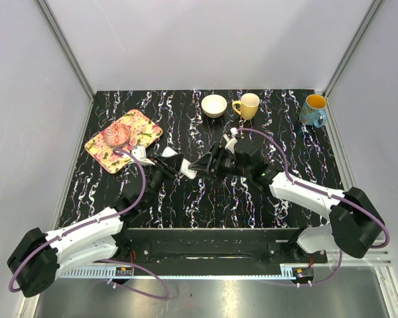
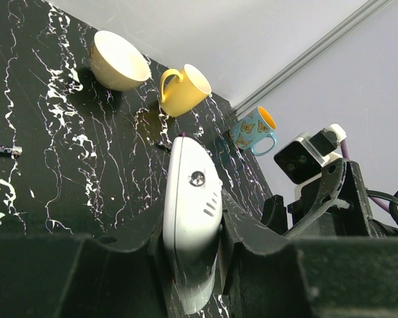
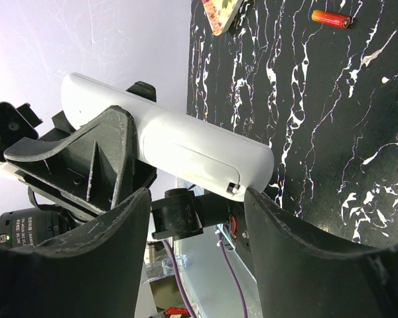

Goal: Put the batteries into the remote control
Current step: Remove the battery cover from the remote control.

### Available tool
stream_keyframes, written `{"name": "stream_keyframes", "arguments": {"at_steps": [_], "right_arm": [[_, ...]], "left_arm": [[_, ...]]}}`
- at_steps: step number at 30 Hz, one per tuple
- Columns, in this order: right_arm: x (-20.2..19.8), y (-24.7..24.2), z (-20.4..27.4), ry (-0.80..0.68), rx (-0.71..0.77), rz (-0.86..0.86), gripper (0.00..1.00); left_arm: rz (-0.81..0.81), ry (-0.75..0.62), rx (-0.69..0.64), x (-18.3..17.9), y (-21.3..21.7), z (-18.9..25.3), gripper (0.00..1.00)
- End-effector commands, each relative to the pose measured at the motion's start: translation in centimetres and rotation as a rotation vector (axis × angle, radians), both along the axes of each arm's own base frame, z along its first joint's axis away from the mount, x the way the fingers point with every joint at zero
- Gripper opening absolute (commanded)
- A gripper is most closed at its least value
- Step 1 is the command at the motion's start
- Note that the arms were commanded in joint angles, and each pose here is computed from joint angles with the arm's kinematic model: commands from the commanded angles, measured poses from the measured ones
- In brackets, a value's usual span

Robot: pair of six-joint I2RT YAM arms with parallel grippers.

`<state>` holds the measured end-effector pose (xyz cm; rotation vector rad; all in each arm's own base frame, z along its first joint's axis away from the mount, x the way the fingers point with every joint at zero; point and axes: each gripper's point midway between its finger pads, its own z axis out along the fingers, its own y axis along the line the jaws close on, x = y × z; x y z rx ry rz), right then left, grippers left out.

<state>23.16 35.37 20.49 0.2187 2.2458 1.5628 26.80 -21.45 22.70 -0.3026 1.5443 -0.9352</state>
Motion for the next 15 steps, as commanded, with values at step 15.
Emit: {"name": "stream_keyframes", "arguments": {"at_steps": [15], "right_arm": [[0.58,0.40,2.56,-0.060,0.067,-0.010,0.65]], "left_arm": [[-0.006,-0.037,-0.089,0.02,-0.58,3.12,0.00]]}}
